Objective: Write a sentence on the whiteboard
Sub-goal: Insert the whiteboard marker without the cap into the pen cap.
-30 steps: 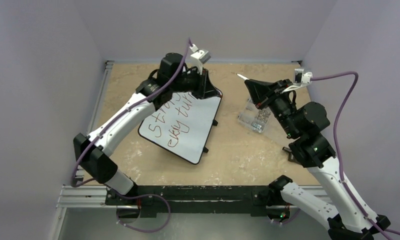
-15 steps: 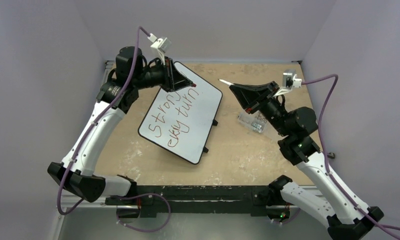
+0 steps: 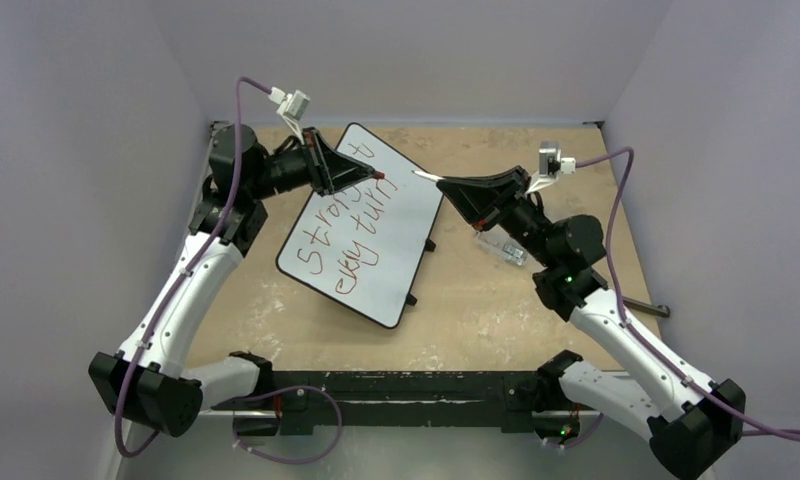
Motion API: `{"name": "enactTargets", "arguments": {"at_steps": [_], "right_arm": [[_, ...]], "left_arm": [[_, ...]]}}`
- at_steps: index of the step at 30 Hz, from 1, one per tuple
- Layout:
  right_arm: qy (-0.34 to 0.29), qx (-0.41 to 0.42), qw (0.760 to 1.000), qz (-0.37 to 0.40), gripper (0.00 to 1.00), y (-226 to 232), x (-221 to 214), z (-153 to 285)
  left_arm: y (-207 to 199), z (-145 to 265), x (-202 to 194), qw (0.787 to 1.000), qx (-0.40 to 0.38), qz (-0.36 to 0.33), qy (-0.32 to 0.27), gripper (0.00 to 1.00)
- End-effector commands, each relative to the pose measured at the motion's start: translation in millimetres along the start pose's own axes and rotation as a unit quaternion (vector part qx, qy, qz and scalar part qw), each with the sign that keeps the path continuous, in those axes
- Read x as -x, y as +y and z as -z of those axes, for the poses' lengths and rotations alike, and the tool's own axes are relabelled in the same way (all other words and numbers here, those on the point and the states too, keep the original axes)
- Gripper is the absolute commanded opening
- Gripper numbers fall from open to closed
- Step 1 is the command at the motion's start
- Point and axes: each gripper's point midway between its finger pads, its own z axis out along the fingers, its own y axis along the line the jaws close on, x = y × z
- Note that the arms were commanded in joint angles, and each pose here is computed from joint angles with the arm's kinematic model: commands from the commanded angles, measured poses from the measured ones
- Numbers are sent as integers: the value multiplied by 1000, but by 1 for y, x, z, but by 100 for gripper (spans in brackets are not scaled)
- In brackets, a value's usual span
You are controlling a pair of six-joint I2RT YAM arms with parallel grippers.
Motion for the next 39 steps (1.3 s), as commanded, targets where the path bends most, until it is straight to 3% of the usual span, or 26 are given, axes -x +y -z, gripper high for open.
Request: {"name": "enactTargets", "arguments": {"at_steps": [1,10,39], "right_arm": [[-23,63,998,-20,0,20,8,-4],[-14,74,995,-66,0,3,-10,-27],[-18,111,990,-89,0,0,-8,-62]], "left_arm": [[-28,14,37,993,-89,5,-74,0],[-15,19,49,984,-137,69,-95,0],[-9,19,45,982,-149,69,-91,0]]}}
